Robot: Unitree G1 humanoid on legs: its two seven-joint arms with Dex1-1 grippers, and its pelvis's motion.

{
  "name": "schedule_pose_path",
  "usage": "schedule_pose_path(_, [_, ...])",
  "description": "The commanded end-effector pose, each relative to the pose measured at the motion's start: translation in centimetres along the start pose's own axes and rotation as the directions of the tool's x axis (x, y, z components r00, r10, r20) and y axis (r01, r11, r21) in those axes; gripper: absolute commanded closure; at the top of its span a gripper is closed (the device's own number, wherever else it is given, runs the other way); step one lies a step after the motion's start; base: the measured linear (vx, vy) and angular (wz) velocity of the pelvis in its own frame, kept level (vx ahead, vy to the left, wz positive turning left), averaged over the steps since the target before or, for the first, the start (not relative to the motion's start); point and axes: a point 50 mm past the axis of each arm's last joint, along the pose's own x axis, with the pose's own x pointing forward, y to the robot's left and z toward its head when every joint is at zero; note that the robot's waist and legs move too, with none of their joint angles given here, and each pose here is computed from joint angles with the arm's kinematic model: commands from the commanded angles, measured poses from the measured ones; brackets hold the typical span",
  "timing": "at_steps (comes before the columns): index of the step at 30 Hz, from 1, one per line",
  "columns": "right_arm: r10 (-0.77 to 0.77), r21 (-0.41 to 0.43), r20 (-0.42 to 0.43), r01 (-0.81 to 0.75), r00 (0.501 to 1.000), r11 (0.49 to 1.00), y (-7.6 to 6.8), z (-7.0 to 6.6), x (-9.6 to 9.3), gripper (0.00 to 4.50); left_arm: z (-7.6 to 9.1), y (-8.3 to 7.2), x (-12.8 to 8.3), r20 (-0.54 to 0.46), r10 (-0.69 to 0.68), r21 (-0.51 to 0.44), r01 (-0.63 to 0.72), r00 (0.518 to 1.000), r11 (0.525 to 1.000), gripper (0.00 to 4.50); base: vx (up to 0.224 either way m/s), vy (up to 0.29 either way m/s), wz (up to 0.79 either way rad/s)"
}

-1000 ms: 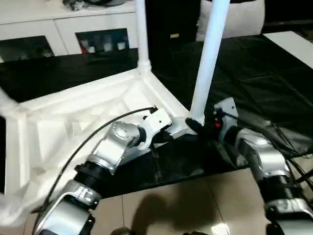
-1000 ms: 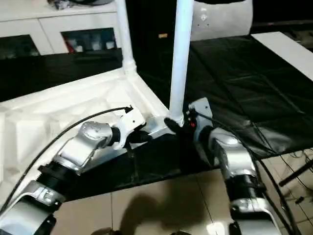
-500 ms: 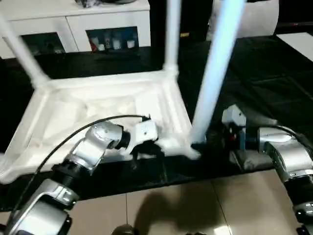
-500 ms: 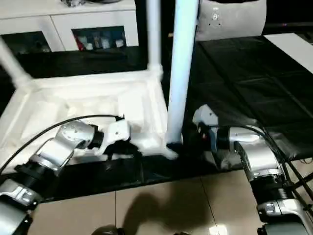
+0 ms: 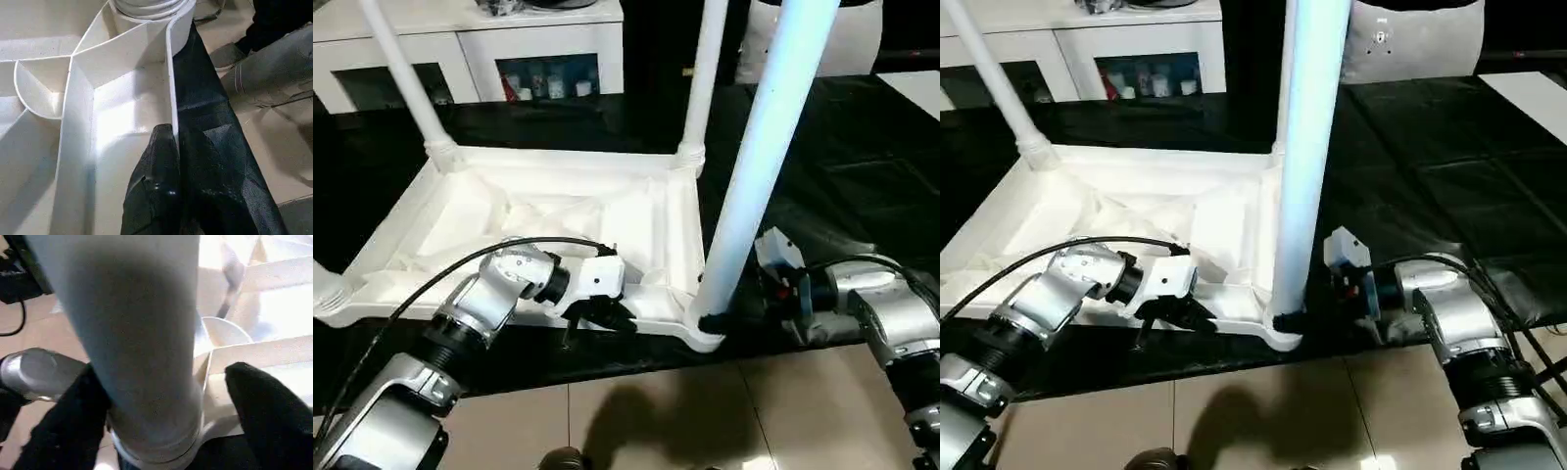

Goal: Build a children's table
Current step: Rotate leg to tighten

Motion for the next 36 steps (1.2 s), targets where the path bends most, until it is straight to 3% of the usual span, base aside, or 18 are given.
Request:
schedule_pose_path(1, [0.006,0.002,-0.01,-0.006,1.0,1.0,-0.1,-0.4,-0.1,1.13,0.6,0.0,0.0,-0.029,-0.057,0.061,0.058,0.998,0.996,4.5,0.0,0.0,0.0])
schedule_pose_path(10, [0.02,0.046,0.025,-0.021,0.999,0.999,0.1,-1.5,0.3,1.81,0.3,-0.2,0.1,-0.032,-0.067,0.06,0.069,0.997,0.996,4.5,0.0,0.0,0.0])
schedule_pose_path(18, [0.039,0.054,0.074,-0.043,0.997,0.998,0.8,-1.7,1.0,1.87,0.6,-0.3,0.4,0.02,-0.047,0.028,0.047,0.999,0.999,4.5,0.0,0.0,0.0])
schedule_pose_path(19, [0.027,0.069,0.124,-0.036,0.992,0.997,1.0,-1.5,1.5,1.87,1.1,-0.1,0.7,0.067,-0.004,-0.008,0.004,0.998,1.0,4.5,0.0,0.0,0.0])
schedule_pose_path(27, [-0.165,0.103,0.193,0.147,0.967,0.984,-0.2,-0.5,3.7,1.89,2.3,0.9,2.4,0.117,0.213,-0.151,-0.194,0.97,0.969,4.5,0.0,0.0,0.0])
schedule_pose_path(30, [-0.29,0.143,0.208,0.265,0.934,0.954,-1.2,-0.2,4.3,1.89,2.7,1.3,2.9,0.11,0.278,-0.201,-0.253,0.954,0.946,4.5,0.0,0.0,0.0])
schedule_pose_path(32, [-0.431,0.22,0.176,0.391,0.885,0.894,-2.6,-1.2,4.7,1.89,3.3,1.9,3.5,0.098,0.347,-0.24,-0.316,0.933,0.918,4.5,0.0,0.0,0.0])
schedule_pose_path(33, [-0.528,0.278,0.155,0.477,0.835,0.834,-3.5,-1.5,5.3,1.89,3.8,2.4,4.0,0.085,0.405,-0.277,-0.369,0.91,0.887,4.5,0.0,0.0,0.0])
schedule_pose_path(34, [-0.541,0.285,0.152,0.487,0.827,0.825,-3.6,-1.5,5.3,1.89,3.9,2.4,4.1,0.083,0.413,-0.282,-0.376,0.907,0.882,4.5,0.0,0.0,0.0])
schedule_pose_path(36, [-0.638,0.308,0.149,0.578,0.755,0.756,-4.5,-0.7,6.1,1.89,4.7,2.9,4.9,0.073,0.475,-0.334,-0.428,0.877,0.84,4.5,0.0,0.0,0.0])
